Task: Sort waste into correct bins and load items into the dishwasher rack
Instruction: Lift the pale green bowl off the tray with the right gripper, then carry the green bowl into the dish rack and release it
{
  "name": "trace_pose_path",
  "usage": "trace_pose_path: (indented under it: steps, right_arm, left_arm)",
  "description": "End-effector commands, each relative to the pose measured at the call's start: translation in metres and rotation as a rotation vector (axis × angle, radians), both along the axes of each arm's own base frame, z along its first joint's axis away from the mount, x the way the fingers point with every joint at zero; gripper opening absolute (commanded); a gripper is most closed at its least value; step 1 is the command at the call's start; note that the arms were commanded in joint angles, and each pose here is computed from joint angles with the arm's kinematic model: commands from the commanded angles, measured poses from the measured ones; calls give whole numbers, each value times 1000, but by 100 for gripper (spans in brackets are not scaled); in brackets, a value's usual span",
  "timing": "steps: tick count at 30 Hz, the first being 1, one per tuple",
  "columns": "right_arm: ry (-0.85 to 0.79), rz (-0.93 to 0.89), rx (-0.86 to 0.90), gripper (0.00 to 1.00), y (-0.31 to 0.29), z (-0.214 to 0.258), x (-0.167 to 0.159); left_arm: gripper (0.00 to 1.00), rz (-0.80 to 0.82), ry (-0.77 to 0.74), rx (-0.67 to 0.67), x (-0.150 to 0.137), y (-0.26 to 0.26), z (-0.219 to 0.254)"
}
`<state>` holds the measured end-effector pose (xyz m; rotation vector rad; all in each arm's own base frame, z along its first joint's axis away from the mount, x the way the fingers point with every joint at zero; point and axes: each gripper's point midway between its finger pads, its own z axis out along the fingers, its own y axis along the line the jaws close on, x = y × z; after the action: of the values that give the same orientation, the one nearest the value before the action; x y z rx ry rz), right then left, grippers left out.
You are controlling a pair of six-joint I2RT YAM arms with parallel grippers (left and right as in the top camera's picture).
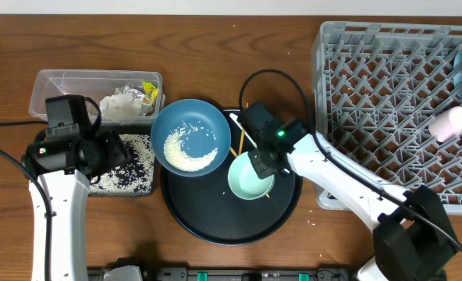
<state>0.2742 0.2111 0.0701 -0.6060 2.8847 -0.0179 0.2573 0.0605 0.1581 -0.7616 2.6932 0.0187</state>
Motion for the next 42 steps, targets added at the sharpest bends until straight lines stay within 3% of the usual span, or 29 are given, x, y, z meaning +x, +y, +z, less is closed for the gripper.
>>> trace_pose_path:
  steps: [1,18,22,27,35,38,42]
  right_arm:
    - [7,-3,0,1,1,-3,-3]
    - [54,-4,-40,8,-12,-22,-18]
    - [53,-4,-40,21,-12,-22,-18]
    - [49,-6,-36,23,-12,-26,-18]
    - [55,-26,-33,22,-16,-39,-23]
    - [53,-29,-31,1,-15,-39,-23]
    - [31,-31,-12,1,-11,-36,-17]
  left_arm:
    - [71,16,1,0,0,1,0]
    - [72,17,1,0,0,1,0]
    - [71,16,2,-1,0,1,0]
    - [71,16,1,0,0,1,0]
    - [71,16,1,0,0,1,0]
    - [71,16,1,0,0,1,0]
    - [71,16,2,-1,0,1,0]
